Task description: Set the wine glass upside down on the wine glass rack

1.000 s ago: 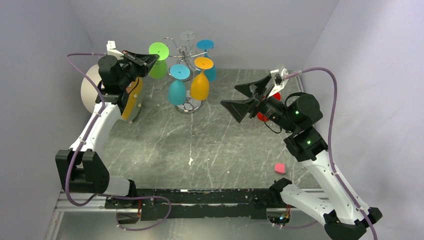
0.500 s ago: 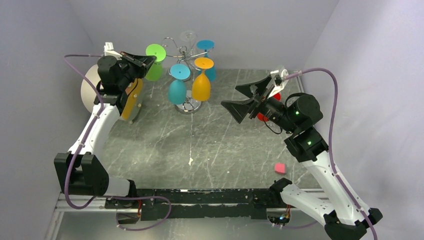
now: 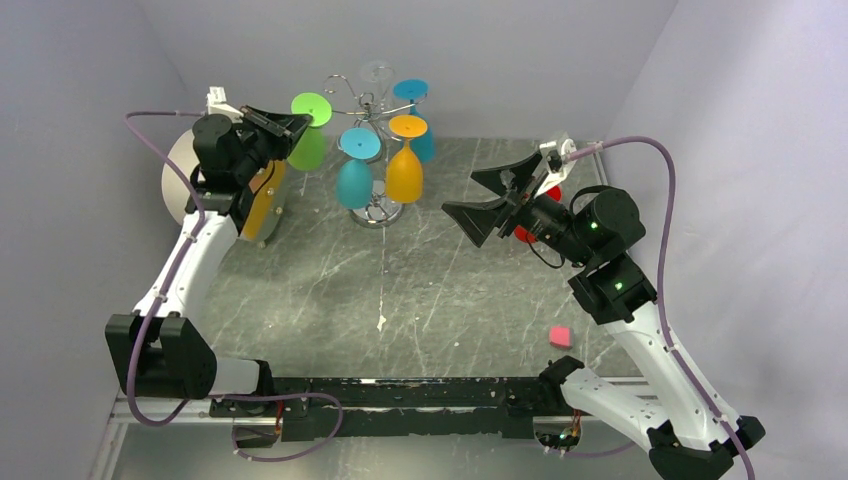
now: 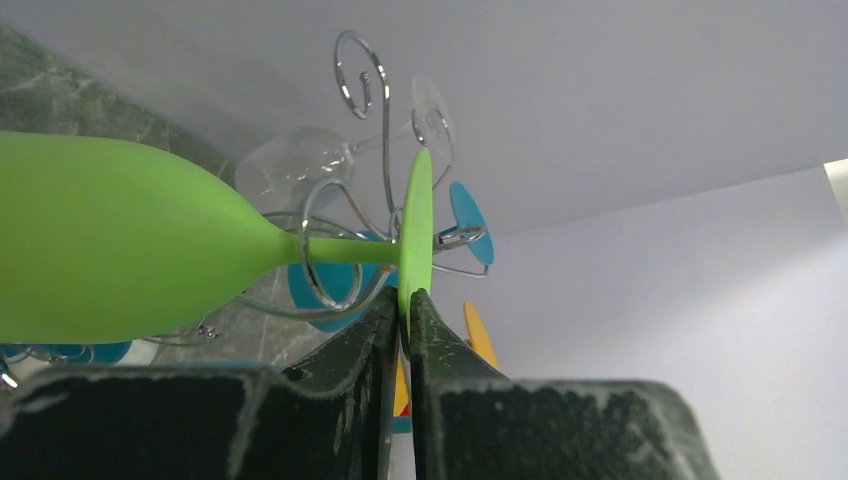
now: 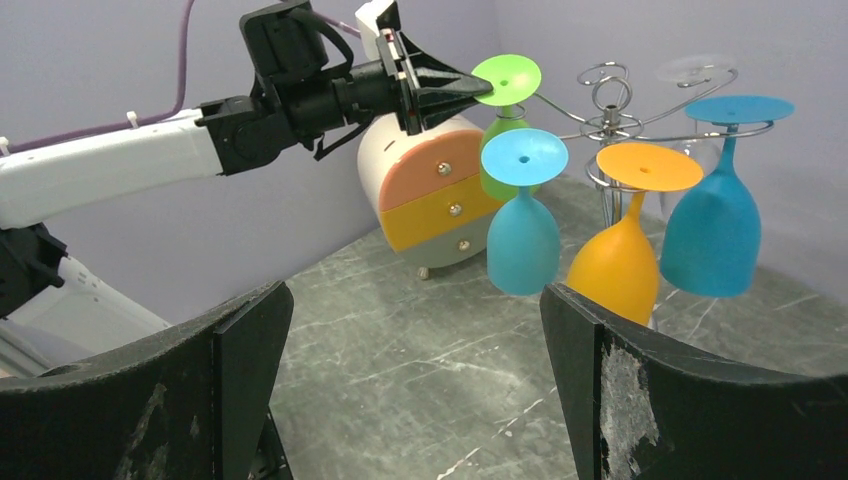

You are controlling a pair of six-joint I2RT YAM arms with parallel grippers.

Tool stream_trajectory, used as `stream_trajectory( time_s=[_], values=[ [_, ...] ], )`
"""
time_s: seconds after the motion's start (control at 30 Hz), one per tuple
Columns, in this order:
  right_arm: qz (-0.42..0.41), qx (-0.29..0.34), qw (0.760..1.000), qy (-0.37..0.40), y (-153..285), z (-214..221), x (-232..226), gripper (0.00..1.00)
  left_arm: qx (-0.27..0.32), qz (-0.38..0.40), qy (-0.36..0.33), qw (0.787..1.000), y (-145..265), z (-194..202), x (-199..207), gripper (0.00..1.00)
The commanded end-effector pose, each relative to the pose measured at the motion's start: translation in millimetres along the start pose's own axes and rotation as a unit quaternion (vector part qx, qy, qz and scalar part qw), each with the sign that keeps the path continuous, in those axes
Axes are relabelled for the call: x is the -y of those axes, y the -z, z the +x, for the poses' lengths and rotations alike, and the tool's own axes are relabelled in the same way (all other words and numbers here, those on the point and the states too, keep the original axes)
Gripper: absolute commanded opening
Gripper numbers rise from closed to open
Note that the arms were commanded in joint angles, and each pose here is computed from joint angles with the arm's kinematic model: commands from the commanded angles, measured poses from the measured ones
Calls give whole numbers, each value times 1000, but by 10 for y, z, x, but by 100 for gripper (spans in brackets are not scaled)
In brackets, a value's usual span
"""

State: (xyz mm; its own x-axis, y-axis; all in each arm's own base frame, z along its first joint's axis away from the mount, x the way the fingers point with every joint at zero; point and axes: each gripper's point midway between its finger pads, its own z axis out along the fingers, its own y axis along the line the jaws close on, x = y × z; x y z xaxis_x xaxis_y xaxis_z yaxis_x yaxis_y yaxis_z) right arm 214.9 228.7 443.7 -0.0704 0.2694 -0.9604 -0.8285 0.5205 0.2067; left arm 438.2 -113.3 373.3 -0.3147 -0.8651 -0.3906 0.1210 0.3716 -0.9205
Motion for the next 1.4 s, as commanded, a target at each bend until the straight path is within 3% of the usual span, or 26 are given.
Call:
stream_trajectory(
  time_s=[0.0,0.47,0.67,0.77,0.87,0.97,1.13,1.37],
  values=[
    [-6,4,1000,14,15,-24,-29,100,-10,6,-6,1000,78,59,-1,14],
    [23,-10,1000,8,-61,63,121,100,1,-26,-41,999,179,37,-115,29],
    [103,-24,994,-2,-90,191,446,100,25,-50,-75,996,336,-15,-201,45],
    [157,-28,987,-4,-76,266,662,100,38,-59,-97,993,434,-50,-225,63],
    [199,-39,979,-4,-59,389,848,100,49,-72,-136,987,564,-109,-201,74],
    [254,-68,965,3,-36,607,1104,100,55,-78,-177,979,725,-140,-160,100],
    [336,-145,930,36,-3,921,1512,100,44,-77,-249,965,1037,-75,-137,99],
    [460,-166,866,103,145,933,2071,94,-10,-40,-337,940,1442,317,-373,99]
  ],
)
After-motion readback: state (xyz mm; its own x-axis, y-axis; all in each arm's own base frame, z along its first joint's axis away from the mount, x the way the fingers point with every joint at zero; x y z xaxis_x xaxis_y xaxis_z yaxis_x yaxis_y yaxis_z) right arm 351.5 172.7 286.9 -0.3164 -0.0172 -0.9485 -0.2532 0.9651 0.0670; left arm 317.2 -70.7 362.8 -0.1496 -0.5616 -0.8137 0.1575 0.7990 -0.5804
